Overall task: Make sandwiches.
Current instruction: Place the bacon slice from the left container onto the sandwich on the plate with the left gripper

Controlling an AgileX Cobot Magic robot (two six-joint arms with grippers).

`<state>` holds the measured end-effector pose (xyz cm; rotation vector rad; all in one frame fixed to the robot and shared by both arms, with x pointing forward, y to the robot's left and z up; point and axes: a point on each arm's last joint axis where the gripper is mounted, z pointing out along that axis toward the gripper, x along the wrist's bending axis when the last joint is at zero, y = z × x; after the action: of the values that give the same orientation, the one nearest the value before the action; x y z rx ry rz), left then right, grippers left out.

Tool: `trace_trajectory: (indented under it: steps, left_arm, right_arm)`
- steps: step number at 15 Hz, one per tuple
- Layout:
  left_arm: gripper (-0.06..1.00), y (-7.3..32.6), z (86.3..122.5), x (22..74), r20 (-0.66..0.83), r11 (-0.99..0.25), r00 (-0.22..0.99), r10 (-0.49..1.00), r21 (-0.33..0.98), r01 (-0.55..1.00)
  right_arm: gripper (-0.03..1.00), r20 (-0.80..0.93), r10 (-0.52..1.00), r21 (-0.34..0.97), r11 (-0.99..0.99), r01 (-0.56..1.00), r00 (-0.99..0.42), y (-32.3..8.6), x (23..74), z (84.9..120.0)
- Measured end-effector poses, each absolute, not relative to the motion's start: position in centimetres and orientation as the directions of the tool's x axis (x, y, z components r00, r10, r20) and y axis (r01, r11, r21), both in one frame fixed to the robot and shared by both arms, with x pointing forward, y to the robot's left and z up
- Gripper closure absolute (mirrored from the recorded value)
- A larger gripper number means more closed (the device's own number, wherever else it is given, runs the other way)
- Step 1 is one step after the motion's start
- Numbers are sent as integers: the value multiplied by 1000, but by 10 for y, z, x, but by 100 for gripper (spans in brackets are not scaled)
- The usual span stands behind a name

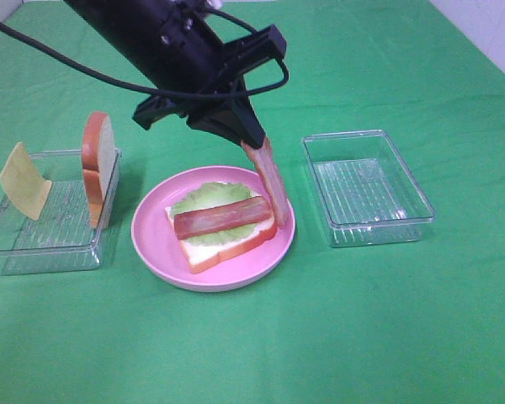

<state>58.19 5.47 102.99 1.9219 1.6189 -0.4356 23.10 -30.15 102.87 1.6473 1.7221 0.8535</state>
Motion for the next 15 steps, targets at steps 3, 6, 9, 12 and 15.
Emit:
trace_trajectory:
  steps: [3, 6, 9, 12, 15]
  left_arm:
    - [94, 41, 996, 606, -582, -127, 208, 787, 177, 976]
    - [94, 39, 985, 626, -468, -218, 272, 841, 168, 961]
    - [94, 48, 980, 638, -311, -281, 309, 899, 134, 950]
    - [94, 58, 978, 646, -191, -311, 334, 923, 141, 940]
    - [94, 60, 976, 648, -158, -317, 340, 927, 156, 936]
  right_arm:
    - [10, 9, 999, 790, 23, 612, -49, -301, 231, 1029]
    - [10, 9, 999, 790, 23, 612, -49, -301, 231, 1029]
    - [10, 9, 999, 790, 23, 612, -49, -301, 231, 1029]
    - [10, 9, 999, 790, 23, 612, -49, -301, 231, 1029]
    - [10, 9, 999, 790, 23, 612, -49, -301, 231, 1029]
